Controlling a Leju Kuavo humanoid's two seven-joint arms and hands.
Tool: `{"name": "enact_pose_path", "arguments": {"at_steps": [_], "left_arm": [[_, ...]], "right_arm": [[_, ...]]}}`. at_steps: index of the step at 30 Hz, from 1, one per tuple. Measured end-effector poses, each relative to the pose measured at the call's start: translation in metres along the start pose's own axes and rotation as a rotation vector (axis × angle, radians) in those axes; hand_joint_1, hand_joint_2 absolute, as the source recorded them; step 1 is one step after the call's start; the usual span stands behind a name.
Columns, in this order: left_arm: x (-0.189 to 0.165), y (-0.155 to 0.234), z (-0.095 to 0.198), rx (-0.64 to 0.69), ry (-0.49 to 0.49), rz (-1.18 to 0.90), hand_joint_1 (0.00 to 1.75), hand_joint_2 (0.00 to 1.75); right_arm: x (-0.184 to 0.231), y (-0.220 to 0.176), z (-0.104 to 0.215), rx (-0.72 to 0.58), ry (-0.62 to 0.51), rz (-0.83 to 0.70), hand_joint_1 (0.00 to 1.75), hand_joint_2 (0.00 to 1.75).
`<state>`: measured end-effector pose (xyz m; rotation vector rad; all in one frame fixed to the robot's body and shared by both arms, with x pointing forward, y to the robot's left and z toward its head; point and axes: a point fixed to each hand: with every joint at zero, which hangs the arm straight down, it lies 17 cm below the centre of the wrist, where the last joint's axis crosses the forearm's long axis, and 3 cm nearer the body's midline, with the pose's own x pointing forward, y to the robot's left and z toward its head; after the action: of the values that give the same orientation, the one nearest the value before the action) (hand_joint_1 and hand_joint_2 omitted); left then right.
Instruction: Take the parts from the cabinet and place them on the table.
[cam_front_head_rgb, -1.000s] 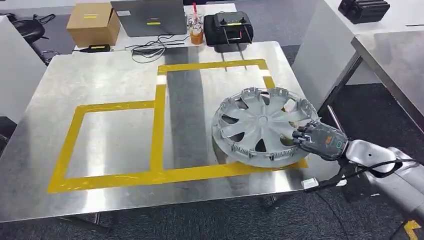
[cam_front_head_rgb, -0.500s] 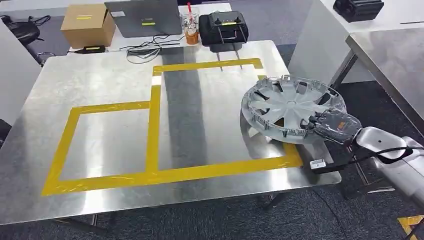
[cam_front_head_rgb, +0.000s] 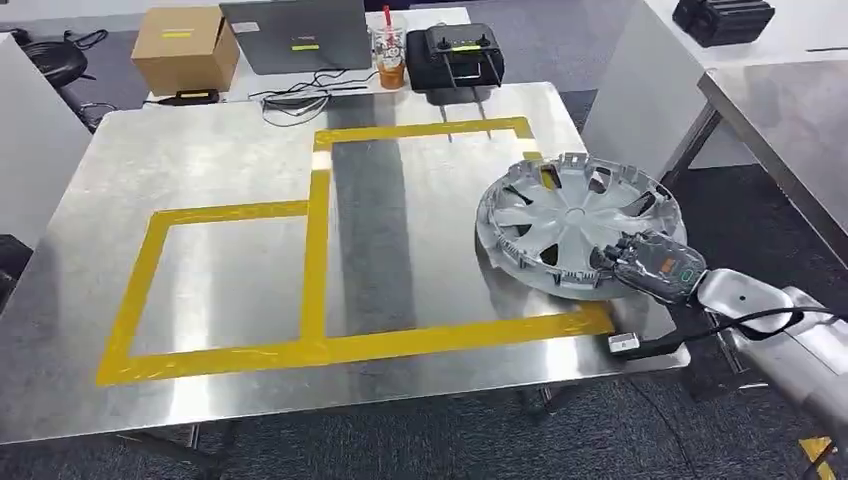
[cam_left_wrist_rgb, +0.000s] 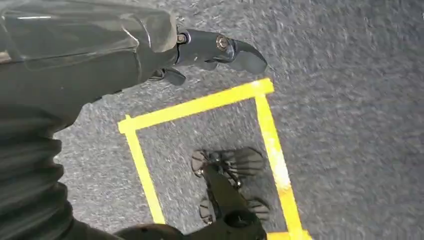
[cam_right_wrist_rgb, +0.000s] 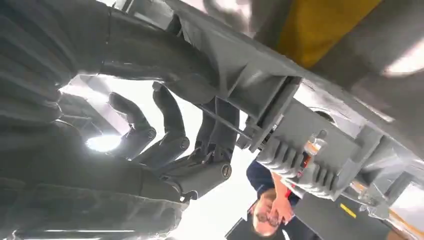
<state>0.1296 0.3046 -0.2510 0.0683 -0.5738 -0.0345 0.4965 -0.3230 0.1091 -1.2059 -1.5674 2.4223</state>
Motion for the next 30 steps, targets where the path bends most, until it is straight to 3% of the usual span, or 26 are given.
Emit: {"name": "enact_pose_path", "arguments": {"at_steps": [20,26,30], "left_arm": [[-0.01,0.006,0.0,0.023,0.033,-0.006,0.0,1.75],[-0.03,0.021,0.006,0.101,0.069,0.026,0.0,1.75],[-0.053,0.051,0.019,0.262,0.15,0.033,0.0,1.75]], "right_arm": [[0.021,-0.05,-0.072,-0.139,-0.081,0.005,1.75,1.75],[0.041,-0.069,-0.105,-0.175,-0.141,0.016,1.75,1.75],[0.047,-0.109,-0.146,-0.248,-0.165,0.013,1.75,1.75]]}}
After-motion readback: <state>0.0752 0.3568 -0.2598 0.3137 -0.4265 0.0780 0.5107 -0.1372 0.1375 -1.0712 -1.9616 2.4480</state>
